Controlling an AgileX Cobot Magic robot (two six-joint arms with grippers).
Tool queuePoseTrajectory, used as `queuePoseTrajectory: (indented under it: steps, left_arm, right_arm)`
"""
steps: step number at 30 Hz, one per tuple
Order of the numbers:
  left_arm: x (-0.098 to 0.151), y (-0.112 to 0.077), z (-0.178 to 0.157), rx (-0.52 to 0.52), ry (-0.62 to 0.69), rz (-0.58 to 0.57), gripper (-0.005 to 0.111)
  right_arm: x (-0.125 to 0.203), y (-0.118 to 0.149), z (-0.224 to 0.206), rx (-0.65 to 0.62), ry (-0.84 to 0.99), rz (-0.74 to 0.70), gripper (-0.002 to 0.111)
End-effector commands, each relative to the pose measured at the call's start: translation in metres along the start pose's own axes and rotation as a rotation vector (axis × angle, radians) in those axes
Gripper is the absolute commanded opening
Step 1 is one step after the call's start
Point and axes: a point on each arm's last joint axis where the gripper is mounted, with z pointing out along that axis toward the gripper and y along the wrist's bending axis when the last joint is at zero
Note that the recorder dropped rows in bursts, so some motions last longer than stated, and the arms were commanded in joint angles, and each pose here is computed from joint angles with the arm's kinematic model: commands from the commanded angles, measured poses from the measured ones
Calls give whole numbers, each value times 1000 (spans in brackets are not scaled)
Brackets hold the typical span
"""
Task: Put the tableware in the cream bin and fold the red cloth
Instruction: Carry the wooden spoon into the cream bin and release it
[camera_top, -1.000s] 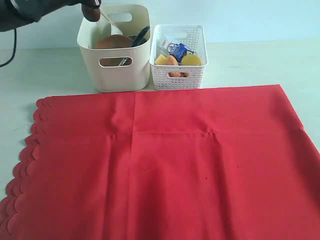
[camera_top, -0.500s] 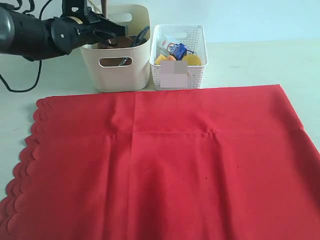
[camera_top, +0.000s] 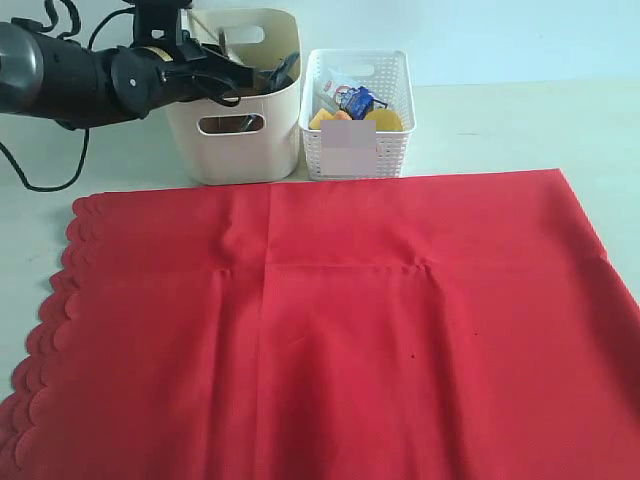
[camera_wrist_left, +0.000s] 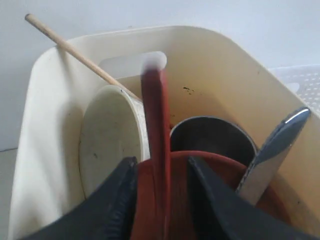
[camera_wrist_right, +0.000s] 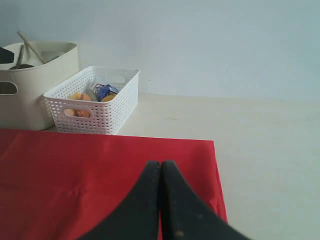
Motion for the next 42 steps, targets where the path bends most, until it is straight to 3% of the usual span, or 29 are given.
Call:
queuePoseTrajectory:
  steps: [1,8,20,28,42]
  left_arm:
    - [-8,0,-8,14,24,-9,57]
    - [-63,-7,-57,82,28,-17,58]
    - [-90,-19,-133,239,312,13,58]
    - [-87,-19,-182,287,514,50,58]
    - [-57,-7,-256,264,518,28,58]
  right_arm:
    - [1,0,0,6,-6,-6,0]
    - [1,0,0,6,-7,-4,0]
    - [1,0,0,6,-6,-6,0]
    - [1,0,0,6,-6,-6,0]
    - [1,0,0,6,-6,-6,0]
